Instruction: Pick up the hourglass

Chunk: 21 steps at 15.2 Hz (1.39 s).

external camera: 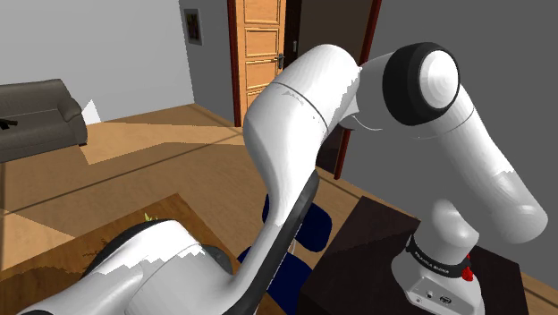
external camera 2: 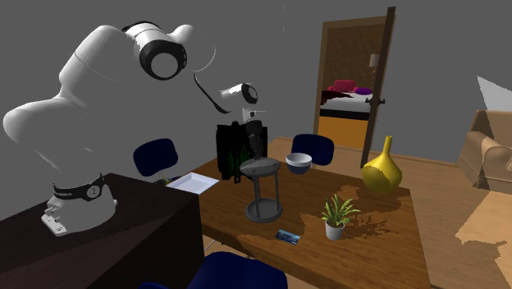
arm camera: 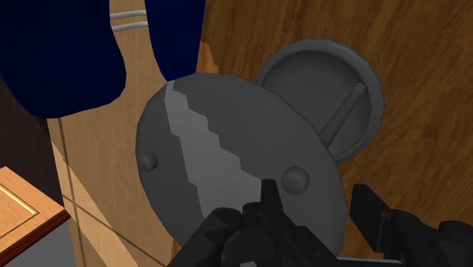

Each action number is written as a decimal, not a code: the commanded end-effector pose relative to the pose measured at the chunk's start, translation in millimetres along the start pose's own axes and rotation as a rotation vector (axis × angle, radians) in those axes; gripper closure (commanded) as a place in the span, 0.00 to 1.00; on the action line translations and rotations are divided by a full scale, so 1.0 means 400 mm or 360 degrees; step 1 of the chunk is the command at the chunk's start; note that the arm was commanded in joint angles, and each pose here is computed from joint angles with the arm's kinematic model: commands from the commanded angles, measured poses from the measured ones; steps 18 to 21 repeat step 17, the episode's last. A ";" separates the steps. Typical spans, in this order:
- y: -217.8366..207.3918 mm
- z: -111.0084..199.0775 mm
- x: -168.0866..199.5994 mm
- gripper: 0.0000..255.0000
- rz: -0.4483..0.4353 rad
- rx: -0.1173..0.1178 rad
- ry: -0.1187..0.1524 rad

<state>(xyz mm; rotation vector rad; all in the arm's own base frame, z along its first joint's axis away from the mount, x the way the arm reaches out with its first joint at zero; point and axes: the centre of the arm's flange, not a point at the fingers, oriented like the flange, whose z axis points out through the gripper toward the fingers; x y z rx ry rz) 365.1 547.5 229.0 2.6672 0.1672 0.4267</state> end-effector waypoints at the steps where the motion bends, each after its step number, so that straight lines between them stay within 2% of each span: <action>1: 0.006 -0.009 0.004 1.00 0.0000 -0.0002 -0.0002; 15: 0.086 -0.168 0.054 1.00 0.0000 -0.0002 -0.0002; 21: 0.087 -0.170 0.054 1.00 0.0000 -0.0002 -0.0002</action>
